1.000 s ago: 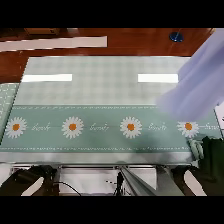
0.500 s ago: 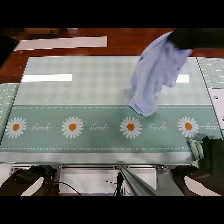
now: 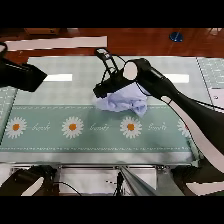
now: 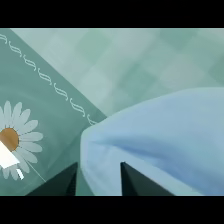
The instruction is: Fold the shirts.
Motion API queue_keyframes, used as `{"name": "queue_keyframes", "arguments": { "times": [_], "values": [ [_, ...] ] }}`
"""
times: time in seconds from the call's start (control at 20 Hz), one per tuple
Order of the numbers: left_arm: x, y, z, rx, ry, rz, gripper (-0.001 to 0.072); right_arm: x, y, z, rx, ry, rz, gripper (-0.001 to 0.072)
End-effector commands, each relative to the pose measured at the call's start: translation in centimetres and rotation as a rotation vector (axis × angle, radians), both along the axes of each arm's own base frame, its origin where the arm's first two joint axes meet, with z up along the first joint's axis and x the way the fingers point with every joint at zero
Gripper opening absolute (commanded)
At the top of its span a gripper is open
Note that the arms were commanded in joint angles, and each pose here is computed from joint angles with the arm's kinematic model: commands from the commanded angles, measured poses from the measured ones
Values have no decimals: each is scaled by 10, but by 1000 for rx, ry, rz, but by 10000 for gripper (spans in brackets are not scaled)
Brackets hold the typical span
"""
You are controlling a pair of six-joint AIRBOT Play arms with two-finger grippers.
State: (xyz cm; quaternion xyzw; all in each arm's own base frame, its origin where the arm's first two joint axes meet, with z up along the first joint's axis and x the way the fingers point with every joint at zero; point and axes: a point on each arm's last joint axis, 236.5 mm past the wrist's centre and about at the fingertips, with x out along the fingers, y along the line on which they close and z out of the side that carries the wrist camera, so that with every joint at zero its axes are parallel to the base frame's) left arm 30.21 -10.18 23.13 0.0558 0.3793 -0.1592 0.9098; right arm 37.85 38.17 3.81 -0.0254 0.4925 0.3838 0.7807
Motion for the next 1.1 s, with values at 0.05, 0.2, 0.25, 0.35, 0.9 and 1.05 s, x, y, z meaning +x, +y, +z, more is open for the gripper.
{"name": "queue_keyframes", "arguments": {
  "times": [0.05, 0.2, 0.25, 0.35, 0.9, 1.05],
  "values": [
    [3, -4, -35, 8, 64, -5, 706, 9, -32, 38, -35, -97, -1, 537],
    [10, -26, -63, -56, 126, -42, 705, 43, -138, 97, -172, -260, -146, 556],
    [12, -38, -75, -74, 151, -81, 705, 50, -181, 111, -231, -292, -212, 556],
    [16, -57, -100, -92, 213, -154, 706, 54, -273, 128, -355, -291, -365, 555],
    [21, -121, -252, -309, 735, -308, 720, -4, -467, 33, -282, 151, -762, 555],
    [39, -113, -252, -453, 755, -236, 720, -9, -460, 5, -260, 182, -738, 556]
  ]
}}
